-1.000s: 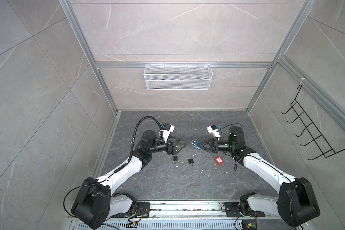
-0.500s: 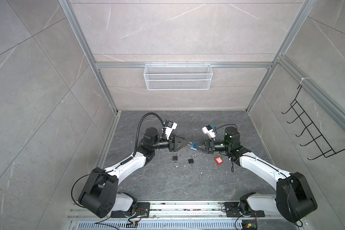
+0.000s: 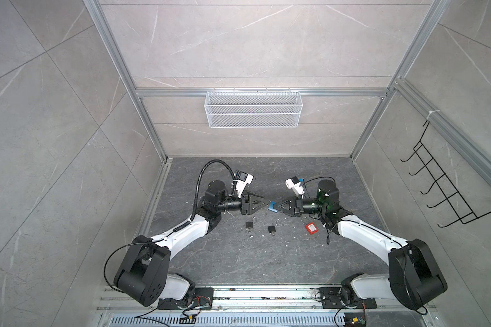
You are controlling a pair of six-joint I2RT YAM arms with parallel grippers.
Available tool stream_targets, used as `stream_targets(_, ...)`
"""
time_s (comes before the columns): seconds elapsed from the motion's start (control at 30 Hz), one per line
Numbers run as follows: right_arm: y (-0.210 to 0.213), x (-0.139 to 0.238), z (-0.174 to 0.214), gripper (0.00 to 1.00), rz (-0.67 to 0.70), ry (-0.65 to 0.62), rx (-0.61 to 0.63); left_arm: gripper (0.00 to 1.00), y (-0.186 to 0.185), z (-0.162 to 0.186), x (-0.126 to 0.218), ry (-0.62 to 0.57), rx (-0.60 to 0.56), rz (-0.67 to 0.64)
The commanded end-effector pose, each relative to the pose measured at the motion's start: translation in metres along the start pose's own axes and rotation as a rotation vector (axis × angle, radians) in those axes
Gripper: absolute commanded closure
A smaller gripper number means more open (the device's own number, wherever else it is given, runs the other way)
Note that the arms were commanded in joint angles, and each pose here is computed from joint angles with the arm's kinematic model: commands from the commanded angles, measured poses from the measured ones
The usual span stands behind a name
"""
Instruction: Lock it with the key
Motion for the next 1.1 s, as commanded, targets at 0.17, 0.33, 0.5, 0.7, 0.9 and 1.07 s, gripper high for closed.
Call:
stream_targets(0.17, 0.009, -0.004, -0.009, 1.00, -0.024, -0.011, 0.058, 0.62, -0.010, -0.014, -0.003, -0.010, -0.052, 0.055)
stream_targets(0.33, 0.010, -0.002, -0.010, 1.00, -0.020, -0.026, 0.073, 0.68, -0.009, -0.013, -0.004, 0.000, -0.036, 0.063)
stream_targets(0.5, 0.013, -0.001, -0.010, 1.00, -0.018, -0.033, 0.089, 0.73, -0.009, -0.011, -0.004, 0.003, -0.023, 0.063)
stream_targets(0.7, 0.015, 0.001, -0.009, 1.00, 0.002, -0.041, 0.109, 0.83, -0.008, -0.009, -0.004, 0.007, -0.008, 0.060)
stream_targets(0.9, 0.015, 0.003, -0.008, 1.00, 0.026, -0.055, 0.121, 0.93, -0.010, -0.009, -0.003, 0.005, -0.008, 0.064)
stream_targets(1.07, 0.017, 0.007, -0.006, 1.00, 0.071, -0.075, 0.157, 1.00, -0.013, -0.007, -0.002, 0.014, 0.007, 0.081)
Point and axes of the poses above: each gripper's point midway between its finger pads, its own x axis back along the fingers, its own y axis along the line the jaws close on, z = x × y, the point moved 6 cm from there along x, back along the fingers, and after that the axes turned 8 degrees about -x, right-handed, at the moved point
